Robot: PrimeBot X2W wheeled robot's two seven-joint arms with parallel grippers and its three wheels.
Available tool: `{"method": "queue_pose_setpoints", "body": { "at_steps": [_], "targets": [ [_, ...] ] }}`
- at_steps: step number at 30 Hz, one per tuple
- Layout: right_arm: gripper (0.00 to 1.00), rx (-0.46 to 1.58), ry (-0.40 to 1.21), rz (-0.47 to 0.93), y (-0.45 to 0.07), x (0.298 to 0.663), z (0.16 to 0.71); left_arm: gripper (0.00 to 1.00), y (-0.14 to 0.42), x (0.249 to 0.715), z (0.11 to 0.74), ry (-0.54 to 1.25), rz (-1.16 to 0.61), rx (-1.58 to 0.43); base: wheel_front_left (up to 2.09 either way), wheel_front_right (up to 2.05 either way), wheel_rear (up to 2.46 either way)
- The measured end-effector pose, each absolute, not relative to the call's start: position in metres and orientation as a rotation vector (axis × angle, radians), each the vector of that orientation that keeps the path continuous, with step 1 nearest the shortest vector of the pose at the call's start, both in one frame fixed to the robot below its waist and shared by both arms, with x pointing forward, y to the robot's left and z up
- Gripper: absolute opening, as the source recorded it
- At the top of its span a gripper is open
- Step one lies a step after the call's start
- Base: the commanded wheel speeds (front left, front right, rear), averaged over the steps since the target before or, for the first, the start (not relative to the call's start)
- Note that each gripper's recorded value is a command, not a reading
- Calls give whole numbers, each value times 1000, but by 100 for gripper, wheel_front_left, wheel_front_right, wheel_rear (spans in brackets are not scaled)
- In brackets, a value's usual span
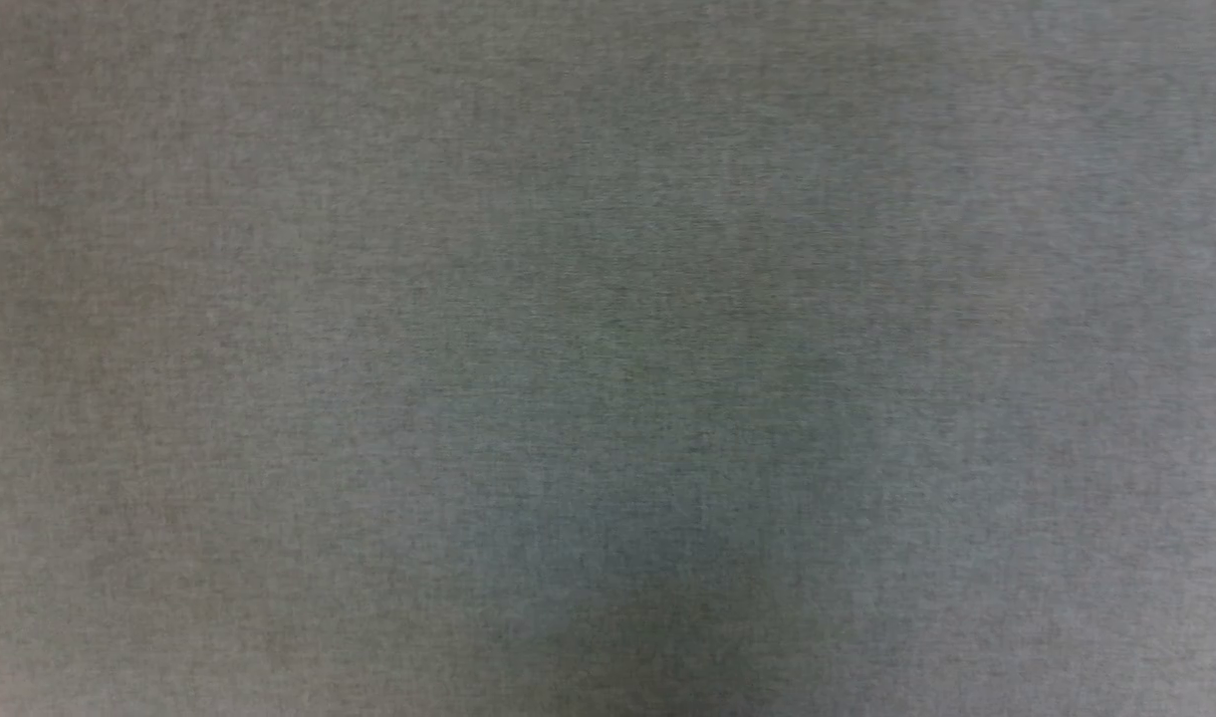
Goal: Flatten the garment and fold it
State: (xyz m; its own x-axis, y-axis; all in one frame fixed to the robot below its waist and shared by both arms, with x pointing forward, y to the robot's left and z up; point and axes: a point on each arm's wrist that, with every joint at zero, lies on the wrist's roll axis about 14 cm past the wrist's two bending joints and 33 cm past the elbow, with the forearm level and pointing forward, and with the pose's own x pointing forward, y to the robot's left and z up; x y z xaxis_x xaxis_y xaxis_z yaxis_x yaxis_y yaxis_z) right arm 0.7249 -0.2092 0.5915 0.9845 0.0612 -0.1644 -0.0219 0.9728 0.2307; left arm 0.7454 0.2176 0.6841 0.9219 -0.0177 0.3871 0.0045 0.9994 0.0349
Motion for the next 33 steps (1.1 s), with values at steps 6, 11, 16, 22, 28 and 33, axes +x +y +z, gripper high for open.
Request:
{"method": "queue_pose_setpoints", "body": {
  "at_steps": [6,11,16,22,28,33],
  "targets": [
    [0,279,264,89,-196,713,541,0,221,739,616,-256,-31,0,0,0,0],
    [0,310,343,127,-189,682,506,0,215,712,574,-159,-82,-14,0,0,0],
    [0,348,406,157,-182,639,479,0,220,670,536,-69,-89,-68,0,0,0],
    [0,384,487,179,-176,571,454,0,222,595,502,11,-82,-165,0,0,0],
    [0,414,533,179,-175,508,444,0,216,505,466,137,-77,-259,0,0,0],
    [0,411,565,173,-180,463,439,0,207,436,444,241,-56,-340,0,0,0]
  ]
}}
